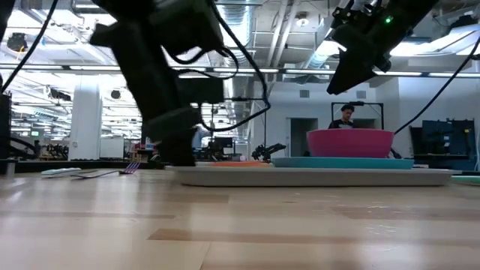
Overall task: Set up tray
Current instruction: Adjust the gray serving tray
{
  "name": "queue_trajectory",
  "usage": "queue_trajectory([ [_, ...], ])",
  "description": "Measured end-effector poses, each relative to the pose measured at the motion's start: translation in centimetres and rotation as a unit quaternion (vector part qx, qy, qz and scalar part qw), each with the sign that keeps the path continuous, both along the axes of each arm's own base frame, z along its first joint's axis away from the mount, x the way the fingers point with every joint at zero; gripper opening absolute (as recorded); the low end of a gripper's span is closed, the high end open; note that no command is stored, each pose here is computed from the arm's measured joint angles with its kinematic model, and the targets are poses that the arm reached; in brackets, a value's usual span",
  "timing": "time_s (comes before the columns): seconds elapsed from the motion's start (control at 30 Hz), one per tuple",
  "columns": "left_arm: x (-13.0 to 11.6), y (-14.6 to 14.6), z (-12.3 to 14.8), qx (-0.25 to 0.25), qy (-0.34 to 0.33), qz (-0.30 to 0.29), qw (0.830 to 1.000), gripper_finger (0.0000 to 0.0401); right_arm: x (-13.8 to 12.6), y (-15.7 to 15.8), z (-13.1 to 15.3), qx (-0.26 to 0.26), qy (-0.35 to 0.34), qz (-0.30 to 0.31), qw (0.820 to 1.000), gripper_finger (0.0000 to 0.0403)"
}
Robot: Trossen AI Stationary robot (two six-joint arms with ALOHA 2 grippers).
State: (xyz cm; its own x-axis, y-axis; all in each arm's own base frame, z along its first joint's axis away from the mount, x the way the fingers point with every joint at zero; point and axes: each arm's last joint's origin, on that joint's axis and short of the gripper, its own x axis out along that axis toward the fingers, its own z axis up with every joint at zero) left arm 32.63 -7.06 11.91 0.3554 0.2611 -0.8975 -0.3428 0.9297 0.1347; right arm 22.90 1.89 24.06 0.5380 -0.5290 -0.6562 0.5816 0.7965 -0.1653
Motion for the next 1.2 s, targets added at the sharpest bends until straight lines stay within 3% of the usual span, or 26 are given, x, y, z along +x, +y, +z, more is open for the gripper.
queue_trajectory([
  [0.27, -3.2, -3.4, 0.6, 0.057, 0.058, -0.013, 0.997, 0.0, 0.1, 1.2, -0.4, 0.021, -0.012, -0.004, 1.0, 0.0127],
  [0.47, -6.1, -5.0, 2.2, 0.107, 0.079, 0.002, 0.991, 0.0, 1.3, 3.0, -3.2, 0.059, 0.026, -0.004, 0.998, 0.0127],
  [0.6, -7.4, -5.3, 4.1, 0.164, 0.028, 0.029, 0.986, 0.0, 1.8, 4.9, -5.6, 0.096, 0.05, -0.02, 0.994, 0.0127],
  [0.83, -9.3, -5.1, 9.1, 0.213, -0.091, 0.035, 0.972, 0.0, 0.8, 8.7, -7.4, 0.155, 0.058, -0.031, 0.986, 0.0127],
  [1.03, -10.7, -3.8, 12.4, 0.219, -0.149, 0.049, 0.963, 0.0, -0.2, 9.1, -4.9, 0.079, -0.02, -0.02, 0.996, 0.0127],
  [1.2, -11.1, -3.2, 13.6, 0.219, -0.178, 0.062, 0.957, 0.0, -0.3, 7.4, -2.4, 0.072, -0.046, -0.012, 0.996, 0.0127],
])
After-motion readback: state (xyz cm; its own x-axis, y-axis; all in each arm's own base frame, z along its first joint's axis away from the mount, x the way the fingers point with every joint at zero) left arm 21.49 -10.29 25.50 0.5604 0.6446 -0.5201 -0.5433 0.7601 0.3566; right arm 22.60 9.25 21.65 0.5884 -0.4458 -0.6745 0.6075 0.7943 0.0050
